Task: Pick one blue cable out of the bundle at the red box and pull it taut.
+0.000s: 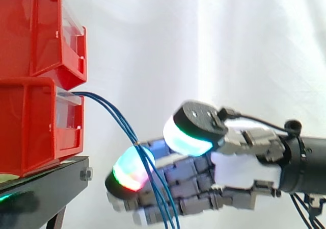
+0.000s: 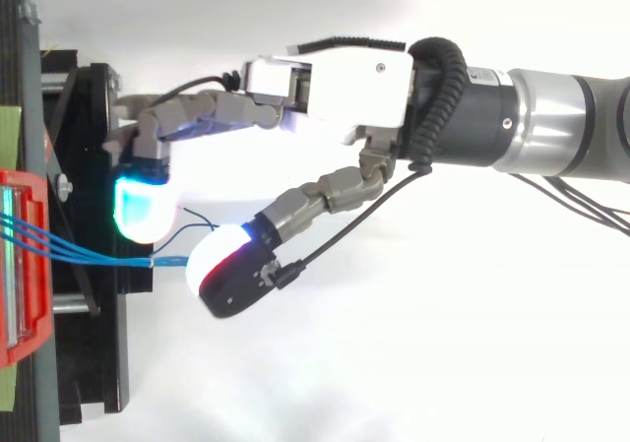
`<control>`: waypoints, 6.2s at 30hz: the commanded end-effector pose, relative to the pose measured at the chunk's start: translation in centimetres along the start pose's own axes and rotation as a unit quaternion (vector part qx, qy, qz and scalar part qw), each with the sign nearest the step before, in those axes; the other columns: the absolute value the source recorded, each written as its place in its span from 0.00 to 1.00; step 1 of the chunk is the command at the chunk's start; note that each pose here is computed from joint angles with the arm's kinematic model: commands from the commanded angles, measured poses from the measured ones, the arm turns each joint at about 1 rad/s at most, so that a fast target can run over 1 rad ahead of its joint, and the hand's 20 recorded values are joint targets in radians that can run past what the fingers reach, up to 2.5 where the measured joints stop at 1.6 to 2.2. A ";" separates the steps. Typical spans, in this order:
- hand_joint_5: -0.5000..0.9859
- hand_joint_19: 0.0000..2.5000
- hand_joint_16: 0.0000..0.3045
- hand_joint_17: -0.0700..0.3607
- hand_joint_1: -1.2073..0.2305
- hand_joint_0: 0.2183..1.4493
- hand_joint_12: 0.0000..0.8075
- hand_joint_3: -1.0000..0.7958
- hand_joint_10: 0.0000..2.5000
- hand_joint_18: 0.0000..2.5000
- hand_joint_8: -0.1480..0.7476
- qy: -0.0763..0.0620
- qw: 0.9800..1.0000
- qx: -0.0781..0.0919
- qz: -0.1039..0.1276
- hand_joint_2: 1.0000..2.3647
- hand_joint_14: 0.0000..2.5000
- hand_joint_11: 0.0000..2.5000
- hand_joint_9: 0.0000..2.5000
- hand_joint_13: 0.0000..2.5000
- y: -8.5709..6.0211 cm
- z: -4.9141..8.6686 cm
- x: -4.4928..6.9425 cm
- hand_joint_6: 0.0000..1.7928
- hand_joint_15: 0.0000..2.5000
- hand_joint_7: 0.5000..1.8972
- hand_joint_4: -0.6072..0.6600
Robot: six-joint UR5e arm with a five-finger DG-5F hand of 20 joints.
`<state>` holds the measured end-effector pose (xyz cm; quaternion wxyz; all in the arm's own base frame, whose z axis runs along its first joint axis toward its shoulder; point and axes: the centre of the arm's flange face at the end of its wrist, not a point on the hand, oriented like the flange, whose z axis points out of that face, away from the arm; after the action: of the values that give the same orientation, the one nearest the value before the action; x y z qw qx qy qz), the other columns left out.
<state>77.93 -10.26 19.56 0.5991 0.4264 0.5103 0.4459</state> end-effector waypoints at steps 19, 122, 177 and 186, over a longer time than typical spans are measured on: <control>0.25 0.07 0.21 0.49 0.28 0.28 0.45 0.28 0.00 0.03 0.47 0.005 1.000 -0.014 -0.023 0.00 0.00 0.05 0.10 0.03 1.8 1.1 1.3 0.30 0.01 0.46 0.70; 0.22 0.08 0.20 0.48 0.27 0.34 0.45 0.44 0.00 0.17 0.50 -0.010 0.998 -0.066 -0.019 0.01 0.00 0.08 0.20 0.13 -0.9 2.5 2.7 0.46 0.02 0.24 0.66; 0.25 0.11 0.20 0.48 0.37 0.29 0.46 0.29 0.00 0.20 0.52 0.028 0.999 -0.007 -0.030 0.00 0.00 0.11 0.26 0.16 5.3 0.5 0.3 0.44 0.04 0.32 0.67; 0.24 0.11 0.20 0.48 0.30 0.31 0.45 0.43 0.00 0.22 0.53 0.028 0.999 -0.007 -0.030 0.01 0.00 0.13 0.28 0.19 5.3 0.5 0.4 0.48 0.05 0.36 0.67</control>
<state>77.95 -8.70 24.67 0.6009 0.3938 0.5363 0.4429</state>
